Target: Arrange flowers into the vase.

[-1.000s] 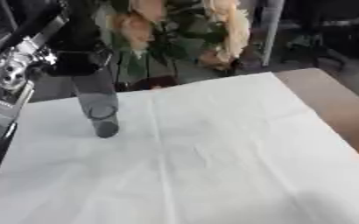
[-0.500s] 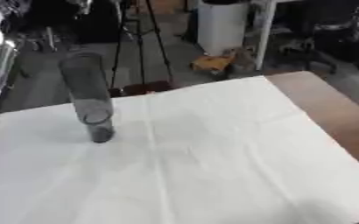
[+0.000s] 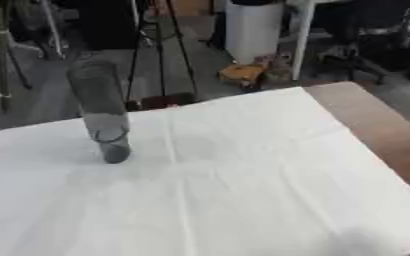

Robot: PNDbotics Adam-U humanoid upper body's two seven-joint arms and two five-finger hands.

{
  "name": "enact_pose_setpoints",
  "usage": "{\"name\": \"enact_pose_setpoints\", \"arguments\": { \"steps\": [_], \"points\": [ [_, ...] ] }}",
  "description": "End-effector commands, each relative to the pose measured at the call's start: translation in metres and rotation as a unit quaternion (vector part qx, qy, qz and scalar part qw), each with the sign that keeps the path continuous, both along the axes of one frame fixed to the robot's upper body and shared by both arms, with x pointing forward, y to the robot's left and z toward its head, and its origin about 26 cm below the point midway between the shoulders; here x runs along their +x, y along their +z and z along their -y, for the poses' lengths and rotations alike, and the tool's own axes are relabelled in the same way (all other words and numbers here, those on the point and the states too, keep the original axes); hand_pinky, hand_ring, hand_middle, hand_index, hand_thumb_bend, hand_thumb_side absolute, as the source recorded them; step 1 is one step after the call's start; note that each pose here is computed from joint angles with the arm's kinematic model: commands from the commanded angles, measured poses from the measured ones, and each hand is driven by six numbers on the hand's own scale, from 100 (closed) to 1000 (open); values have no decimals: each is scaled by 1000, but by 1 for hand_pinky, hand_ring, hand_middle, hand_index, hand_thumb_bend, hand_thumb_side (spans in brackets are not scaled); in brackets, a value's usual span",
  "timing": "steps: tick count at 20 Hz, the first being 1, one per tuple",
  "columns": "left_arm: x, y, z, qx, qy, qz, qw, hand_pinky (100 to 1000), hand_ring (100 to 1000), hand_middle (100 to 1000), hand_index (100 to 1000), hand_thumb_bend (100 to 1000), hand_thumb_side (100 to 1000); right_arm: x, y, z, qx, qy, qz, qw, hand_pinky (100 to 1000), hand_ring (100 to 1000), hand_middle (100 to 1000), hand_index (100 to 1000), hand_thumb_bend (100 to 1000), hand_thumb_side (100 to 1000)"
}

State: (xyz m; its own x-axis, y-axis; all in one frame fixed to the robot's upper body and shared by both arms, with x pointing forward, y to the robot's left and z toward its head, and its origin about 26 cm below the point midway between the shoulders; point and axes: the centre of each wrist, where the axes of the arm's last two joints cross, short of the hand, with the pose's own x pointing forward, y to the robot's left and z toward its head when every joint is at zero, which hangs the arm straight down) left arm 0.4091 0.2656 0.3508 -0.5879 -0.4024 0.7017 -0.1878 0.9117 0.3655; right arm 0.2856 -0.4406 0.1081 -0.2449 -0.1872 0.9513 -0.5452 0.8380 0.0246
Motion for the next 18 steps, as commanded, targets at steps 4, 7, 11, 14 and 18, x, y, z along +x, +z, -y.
{"name": "enact_pose_setpoints", "arguments": {
  "steps": [4, 7, 11, 14, 18],
  "points": [
    [1, 5, 0, -39, -7, 31, 999, 100, 100, 100, 132, 100, 226, 2, 16, 1, -17, 2, 14, 1000, 100, 245, 136, 372, 402, 637],
    [2, 2, 3, -62, -12, 37, 997, 100, 100, 100, 132, 100, 226, 2, 16, 1, -17, 2, 14, 1000, 100, 245, 136, 372, 402, 638],
    [4, -1, 7, -92, -18, 43, 995, 100, 100, 100, 132, 100, 227, 2, 16, 2, -18, 2, 14, 1000, 100, 245, 136, 372, 402, 637],
    [3, -3, 10, -115, -22, 46, 992, 100, 100, 100, 133, 100, 229, 2, 16, 1, -18, 2, 14, 1000, 100, 245, 136, 372, 402, 637],
    [2, -5, 14, -143, -27, 47, 988, 100, 100, 100, 132, 100, 229, 2, 17, 1, -18, 3, 14, 1000, 100, 245, 136, 373, 402, 637]
  ]
}}
